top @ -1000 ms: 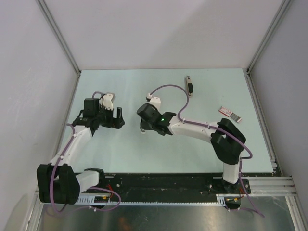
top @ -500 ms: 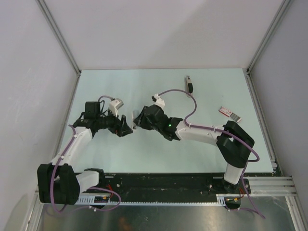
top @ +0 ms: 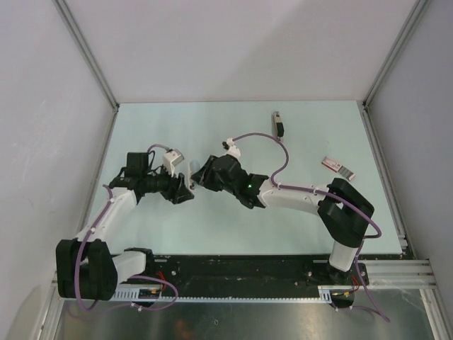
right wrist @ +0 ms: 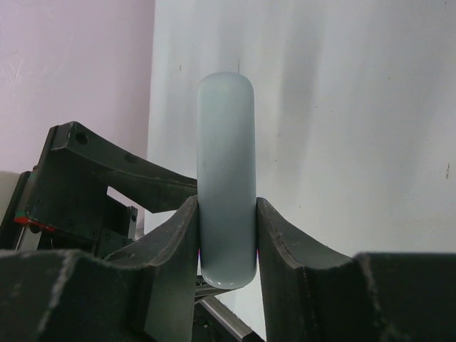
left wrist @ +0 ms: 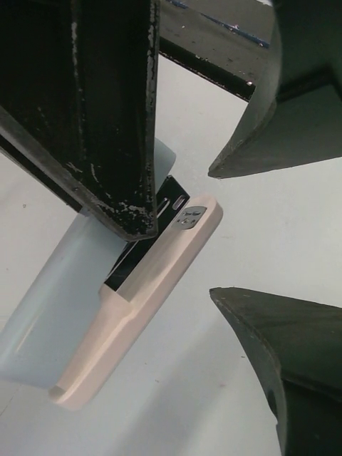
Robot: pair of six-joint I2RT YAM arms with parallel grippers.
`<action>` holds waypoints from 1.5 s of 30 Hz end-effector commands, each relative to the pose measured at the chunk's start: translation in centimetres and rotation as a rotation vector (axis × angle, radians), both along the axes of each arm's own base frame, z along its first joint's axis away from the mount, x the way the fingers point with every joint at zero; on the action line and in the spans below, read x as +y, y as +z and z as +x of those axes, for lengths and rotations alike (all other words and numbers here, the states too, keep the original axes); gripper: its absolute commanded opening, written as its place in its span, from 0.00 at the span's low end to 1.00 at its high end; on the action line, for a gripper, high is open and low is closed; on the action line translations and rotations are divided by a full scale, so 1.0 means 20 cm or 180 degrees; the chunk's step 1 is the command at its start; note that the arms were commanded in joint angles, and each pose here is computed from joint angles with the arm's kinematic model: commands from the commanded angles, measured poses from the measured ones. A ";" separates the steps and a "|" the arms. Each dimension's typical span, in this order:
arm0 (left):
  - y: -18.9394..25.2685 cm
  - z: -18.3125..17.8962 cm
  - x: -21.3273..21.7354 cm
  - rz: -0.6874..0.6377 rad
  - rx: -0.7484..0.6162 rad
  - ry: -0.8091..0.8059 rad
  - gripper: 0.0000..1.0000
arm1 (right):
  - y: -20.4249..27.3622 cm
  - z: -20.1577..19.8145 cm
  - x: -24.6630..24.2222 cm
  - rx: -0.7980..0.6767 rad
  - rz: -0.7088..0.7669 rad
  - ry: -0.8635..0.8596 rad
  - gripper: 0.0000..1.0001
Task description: Unload the staples from the stapler
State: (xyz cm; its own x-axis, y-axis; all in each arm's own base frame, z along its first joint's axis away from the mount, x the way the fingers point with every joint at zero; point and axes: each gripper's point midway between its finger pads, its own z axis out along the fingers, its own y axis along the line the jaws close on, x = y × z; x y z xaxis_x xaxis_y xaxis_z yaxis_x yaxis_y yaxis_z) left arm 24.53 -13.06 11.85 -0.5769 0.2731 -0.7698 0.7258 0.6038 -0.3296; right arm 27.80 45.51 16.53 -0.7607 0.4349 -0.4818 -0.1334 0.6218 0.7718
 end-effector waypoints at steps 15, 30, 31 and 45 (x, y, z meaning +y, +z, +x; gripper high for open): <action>-0.02 0.05 0.02 0.0140 -0.0238 -0.0202 0.21 | 0.20 -0.12 0.09 -0.0069 0.0425 0.0214 0.00; -0.04 0.06 0.13 0.0620 -0.0677 -0.0160 0.06 | 0.09 -0.17 0.04 0.0019 0.0254 0.0574 0.00; -0.04 0.07 0.13 0.0657 -0.0698 -0.0152 0.05 | 0.08 -0.19 0.04 0.0023 0.0239 0.0641 0.00; -0.09 0.20 0.27 0.1135 -0.1115 0.0128 0.00 | -0.07 -0.23 -0.08 -0.0176 -0.0316 0.1028 0.00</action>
